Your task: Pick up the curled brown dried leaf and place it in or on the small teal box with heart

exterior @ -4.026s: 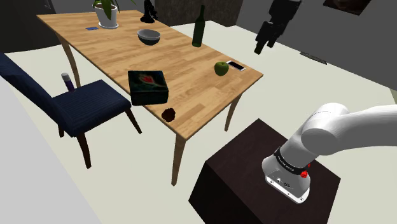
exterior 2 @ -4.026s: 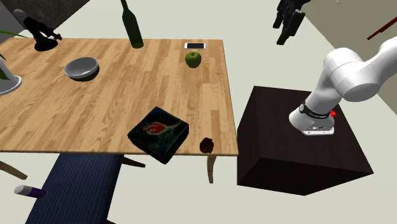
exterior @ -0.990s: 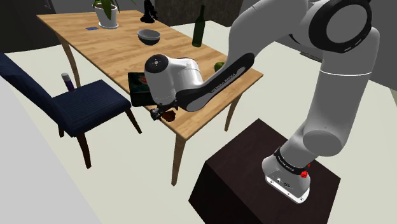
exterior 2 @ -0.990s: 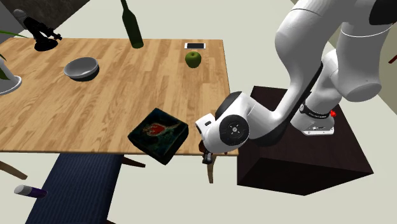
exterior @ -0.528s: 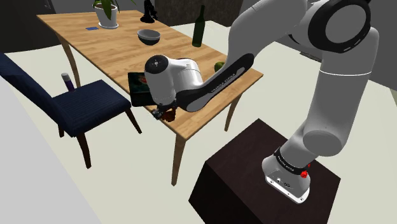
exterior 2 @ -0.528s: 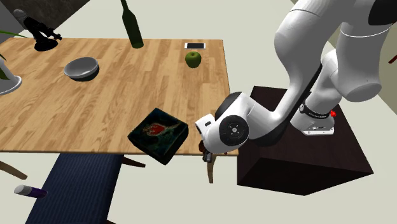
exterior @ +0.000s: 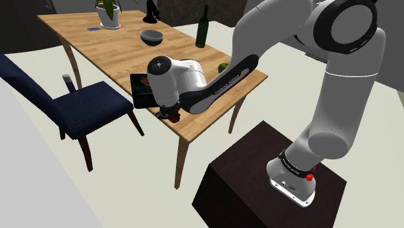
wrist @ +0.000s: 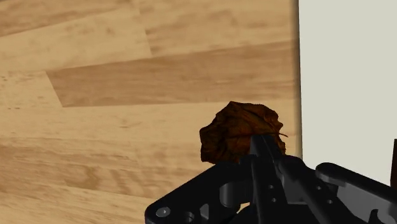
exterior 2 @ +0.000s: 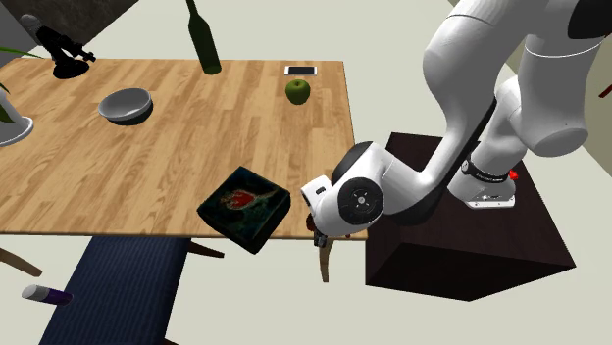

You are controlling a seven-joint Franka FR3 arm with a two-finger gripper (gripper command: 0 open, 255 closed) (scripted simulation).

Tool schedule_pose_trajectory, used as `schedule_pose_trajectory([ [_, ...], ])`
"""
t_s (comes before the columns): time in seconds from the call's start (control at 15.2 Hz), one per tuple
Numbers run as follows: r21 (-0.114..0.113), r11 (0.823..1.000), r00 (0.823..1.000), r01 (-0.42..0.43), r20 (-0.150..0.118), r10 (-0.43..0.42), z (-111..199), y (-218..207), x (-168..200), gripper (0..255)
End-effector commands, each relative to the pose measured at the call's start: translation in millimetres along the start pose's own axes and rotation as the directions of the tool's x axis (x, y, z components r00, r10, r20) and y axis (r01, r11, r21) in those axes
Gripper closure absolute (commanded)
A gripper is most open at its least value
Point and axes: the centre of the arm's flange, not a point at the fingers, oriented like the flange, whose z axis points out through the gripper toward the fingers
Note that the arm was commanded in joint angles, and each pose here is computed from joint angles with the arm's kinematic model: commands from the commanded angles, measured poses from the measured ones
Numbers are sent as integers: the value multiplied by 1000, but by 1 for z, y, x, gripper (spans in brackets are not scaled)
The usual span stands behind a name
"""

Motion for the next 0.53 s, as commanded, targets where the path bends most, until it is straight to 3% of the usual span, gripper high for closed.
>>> schedule_pose_trajectory([
  [0.0,0,1000,1000,0,0,0,0,0,0,255],
  [0.07,0,1000,1000,0,0,0,0,0,0,0],
  [0.13,141,987,996,-81,57,74,-4,33,13,0],
  [0.2,273,947,983,-168,123,139,-3,67,23,0],
  [0.26,350,910,970,-223,168,173,1,88,27,0],
  [0.46,350,910,970,-223,168,173,16,82,26,0],
])
